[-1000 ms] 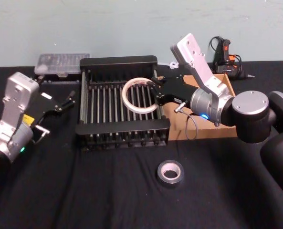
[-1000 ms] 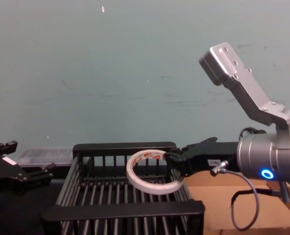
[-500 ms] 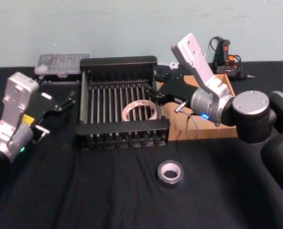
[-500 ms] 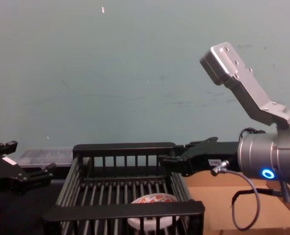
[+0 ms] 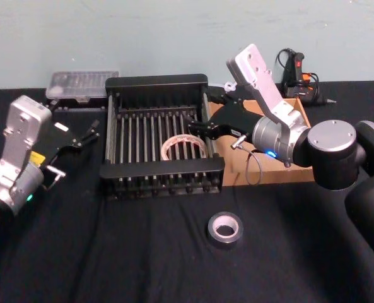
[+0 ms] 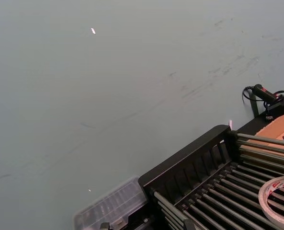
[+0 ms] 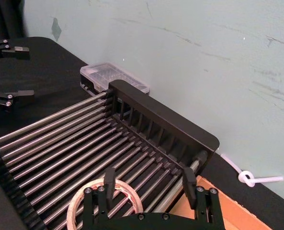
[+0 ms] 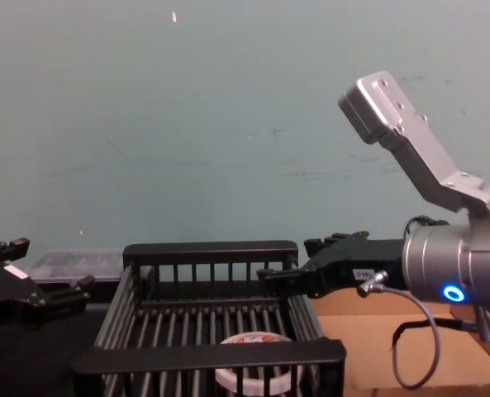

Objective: Pick up the white tape and place it into the black box , Pick up the silver tape and place it into the brown box.

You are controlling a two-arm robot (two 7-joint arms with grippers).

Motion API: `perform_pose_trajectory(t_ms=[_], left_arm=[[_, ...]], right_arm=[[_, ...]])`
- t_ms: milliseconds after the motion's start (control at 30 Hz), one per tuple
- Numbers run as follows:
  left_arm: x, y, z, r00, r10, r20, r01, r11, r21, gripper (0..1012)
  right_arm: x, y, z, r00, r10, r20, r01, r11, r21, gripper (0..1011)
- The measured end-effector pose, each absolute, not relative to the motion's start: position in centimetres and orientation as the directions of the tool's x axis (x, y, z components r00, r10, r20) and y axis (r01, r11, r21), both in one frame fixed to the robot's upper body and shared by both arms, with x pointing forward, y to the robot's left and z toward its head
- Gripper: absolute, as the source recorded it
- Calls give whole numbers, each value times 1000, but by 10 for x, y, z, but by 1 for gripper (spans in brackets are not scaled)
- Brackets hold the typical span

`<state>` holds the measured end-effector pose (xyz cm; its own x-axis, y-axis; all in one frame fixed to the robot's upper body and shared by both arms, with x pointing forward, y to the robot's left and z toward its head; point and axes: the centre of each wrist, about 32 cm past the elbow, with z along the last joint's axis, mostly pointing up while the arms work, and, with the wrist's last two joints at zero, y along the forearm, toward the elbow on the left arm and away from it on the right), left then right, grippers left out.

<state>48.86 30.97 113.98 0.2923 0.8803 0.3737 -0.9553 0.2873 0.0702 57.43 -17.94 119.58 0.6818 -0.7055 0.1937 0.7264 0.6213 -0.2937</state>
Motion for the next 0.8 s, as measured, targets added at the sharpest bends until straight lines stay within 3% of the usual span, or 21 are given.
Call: perform_pose_trajectory(t_ms=[167, 567, 800], left_arm=[[489, 310, 1140, 292, 880, 374, -955, 287, 70, 1001], [489, 310, 1140, 292, 880, 374, -955, 287, 70, 1001], [489, 310, 1140, 292, 880, 374, -955, 287, 70, 1001]], right_arm=[[574, -180, 1196, 675, -712, 193, 733, 616, -289, 1000], [561, -200, 1203, 643, -741, 193, 761, 592, -266, 1002], [539, -230, 1215, 652, -741, 164, 751, 598, -281, 1002]])
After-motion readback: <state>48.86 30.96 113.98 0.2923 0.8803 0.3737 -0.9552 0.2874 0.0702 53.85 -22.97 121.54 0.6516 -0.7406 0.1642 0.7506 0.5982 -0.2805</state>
